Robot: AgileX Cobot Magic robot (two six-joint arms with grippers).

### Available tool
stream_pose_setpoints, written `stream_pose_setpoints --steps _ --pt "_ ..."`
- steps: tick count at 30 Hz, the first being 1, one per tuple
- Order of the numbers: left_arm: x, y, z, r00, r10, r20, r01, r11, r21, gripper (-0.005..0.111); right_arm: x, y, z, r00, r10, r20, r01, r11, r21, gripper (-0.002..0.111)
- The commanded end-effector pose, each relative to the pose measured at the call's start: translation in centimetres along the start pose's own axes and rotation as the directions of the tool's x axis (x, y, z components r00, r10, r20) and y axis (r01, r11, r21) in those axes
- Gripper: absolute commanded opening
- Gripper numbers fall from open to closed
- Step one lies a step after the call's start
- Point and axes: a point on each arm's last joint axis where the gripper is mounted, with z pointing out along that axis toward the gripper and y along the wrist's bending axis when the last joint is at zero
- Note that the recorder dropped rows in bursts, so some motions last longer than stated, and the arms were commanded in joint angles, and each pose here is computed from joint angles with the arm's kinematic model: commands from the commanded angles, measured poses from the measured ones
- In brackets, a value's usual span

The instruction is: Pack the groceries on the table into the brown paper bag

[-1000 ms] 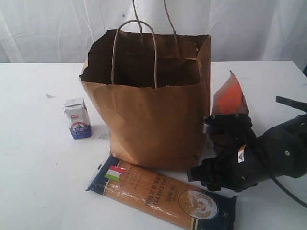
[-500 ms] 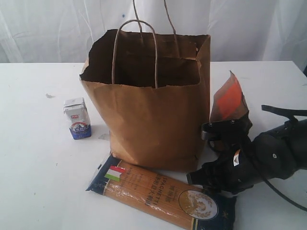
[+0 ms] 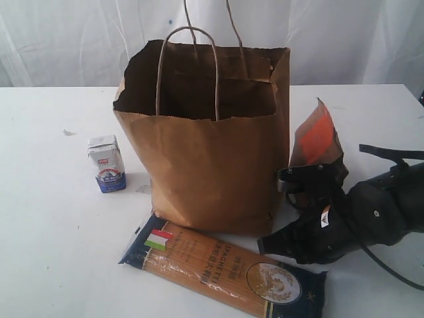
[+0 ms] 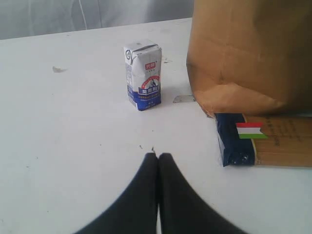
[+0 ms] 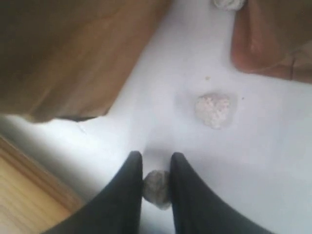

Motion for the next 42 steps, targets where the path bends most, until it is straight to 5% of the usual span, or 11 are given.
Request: stream_pose_setpoints --steps 1,7,15,24,29,35,38,42 --pt "0.1 0.0 0.0 1.000 -0.009 -0.002 0.009 1.000 0.000 0.000 0.7 -0.2 -0.8 0.998 -0.005 -0.065 0.006 1.000 0.012 0.011" --pt "0.1 0.0 0.0 1.000 -0.009 -0.002 0.009 1.000 0.000 0.000 0.5 0.0 -4.7 0.998 -0.064 -0.023 0.064 0.998 -0.006 0.011" --pt "0.1 0.0 0.0 1.000 -0.009 -0.002 0.009 1.000 0.000 0.000 0.4 0.2 -12.0 0.969 -0.126 0.214 0.139 0.989 -0.046 0.010" --pt "0.1 0.0 0.0 1.000 -0.009 -0.002 0.009 1.000 0.000 0.000 1.7 4.3 -19.6 0.862 -0.419 0.284 0.482 0.852 -0.205 0.000" --pt "0.1 0.0 0.0 1.000 -0.009 -0.002 0.009 1.000 0.000 0.000 0.8 8.1 -22.0 0.742 -0.573 0.349 0.665 0.694 -0.276 0.000" --pt "0.1 0.0 0.0 1.000 -0.009 -0.002 0.009 1.000 0.000 0.000 -2.0 13.5 -24.3 0.549 -0.646 0.531 0.825 0.522 -0.218 0.000" --pt "0.1 0.0 0.0 1.000 -0.009 -0.002 0.009 1.000 0.000 0.000 -3.9 15.9 -25.4 0.445 -0.619 0.647 0.863 0.489 -0.126 0.000" --pt "0.1 0.0 0.0 1.000 -0.009 -0.002 0.009 1.000 0.000 0.000 -7.0 17.8 -26.6 0.320 -0.555 0.768 0.848 0.529 0.029 0.000"
